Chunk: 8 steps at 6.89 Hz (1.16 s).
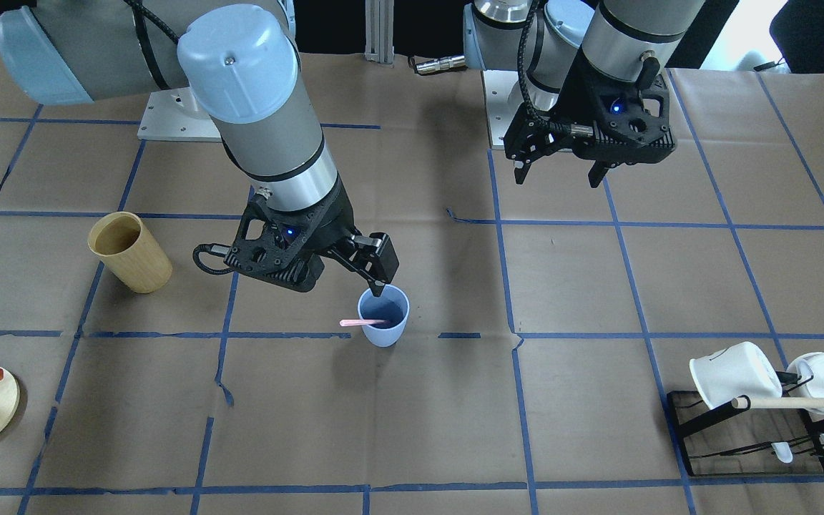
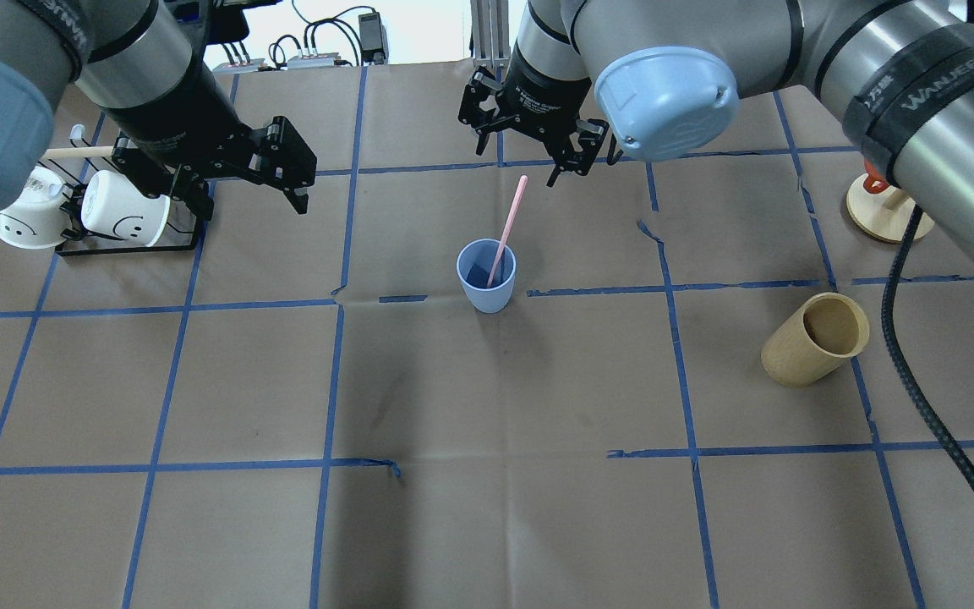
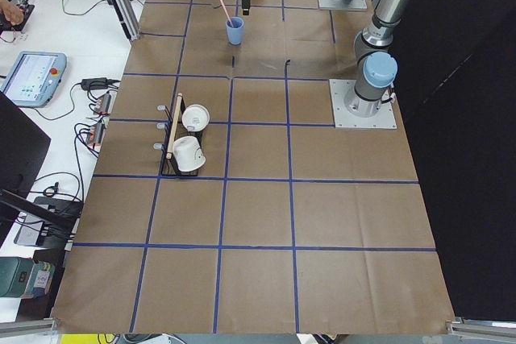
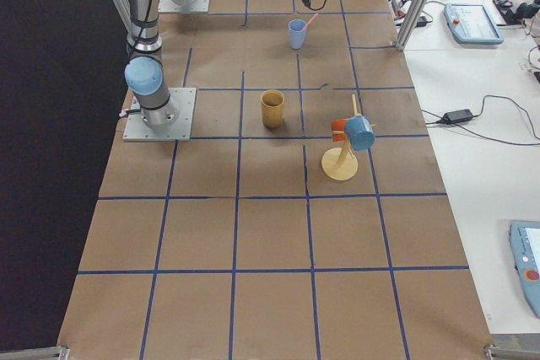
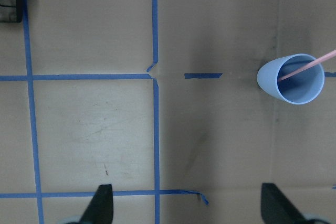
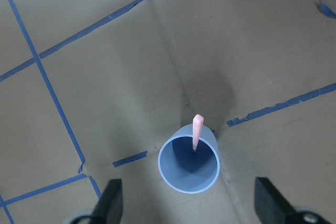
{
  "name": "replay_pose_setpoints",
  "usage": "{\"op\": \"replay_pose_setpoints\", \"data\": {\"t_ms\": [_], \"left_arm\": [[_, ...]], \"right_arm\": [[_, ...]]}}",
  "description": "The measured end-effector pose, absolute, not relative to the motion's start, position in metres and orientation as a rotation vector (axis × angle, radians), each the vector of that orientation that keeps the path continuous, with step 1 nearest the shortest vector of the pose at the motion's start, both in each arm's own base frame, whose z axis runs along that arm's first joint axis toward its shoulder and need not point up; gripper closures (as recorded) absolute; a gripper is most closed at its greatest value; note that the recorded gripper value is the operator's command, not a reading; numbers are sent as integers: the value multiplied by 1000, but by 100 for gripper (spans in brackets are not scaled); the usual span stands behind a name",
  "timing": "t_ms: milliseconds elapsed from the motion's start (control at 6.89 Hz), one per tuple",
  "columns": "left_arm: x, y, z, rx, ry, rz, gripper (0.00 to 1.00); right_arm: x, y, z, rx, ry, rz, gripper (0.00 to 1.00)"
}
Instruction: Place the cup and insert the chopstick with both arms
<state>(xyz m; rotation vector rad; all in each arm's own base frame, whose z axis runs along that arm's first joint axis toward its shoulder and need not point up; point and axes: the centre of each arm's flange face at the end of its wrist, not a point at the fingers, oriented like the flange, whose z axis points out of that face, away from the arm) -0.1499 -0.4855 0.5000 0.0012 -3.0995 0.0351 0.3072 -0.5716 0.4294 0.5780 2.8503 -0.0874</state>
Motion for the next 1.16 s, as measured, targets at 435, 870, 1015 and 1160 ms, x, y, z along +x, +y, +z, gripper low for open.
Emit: {"op": "replay_pose_setpoints", "data": {"t_ms": [435, 870, 1015, 1160], "left_arm": [[-151, -487, 498, 1, -3098, 30, 0], [-151, -488, 500, 0, -3098, 34, 0], [-151, -486, 502, -1, -3099, 38, 0], [-151, -484, 502, -2, -3099, 35, 0]], "right_arm": [[238, -557, 470, 412, 2923, -138, 1], [170, -485, 490, 274, 3082, -175, 1], [164, -472, 486, 264, 3119, -155, 1], [162, -465, 483, 258, 3139, -122, 1]]}}
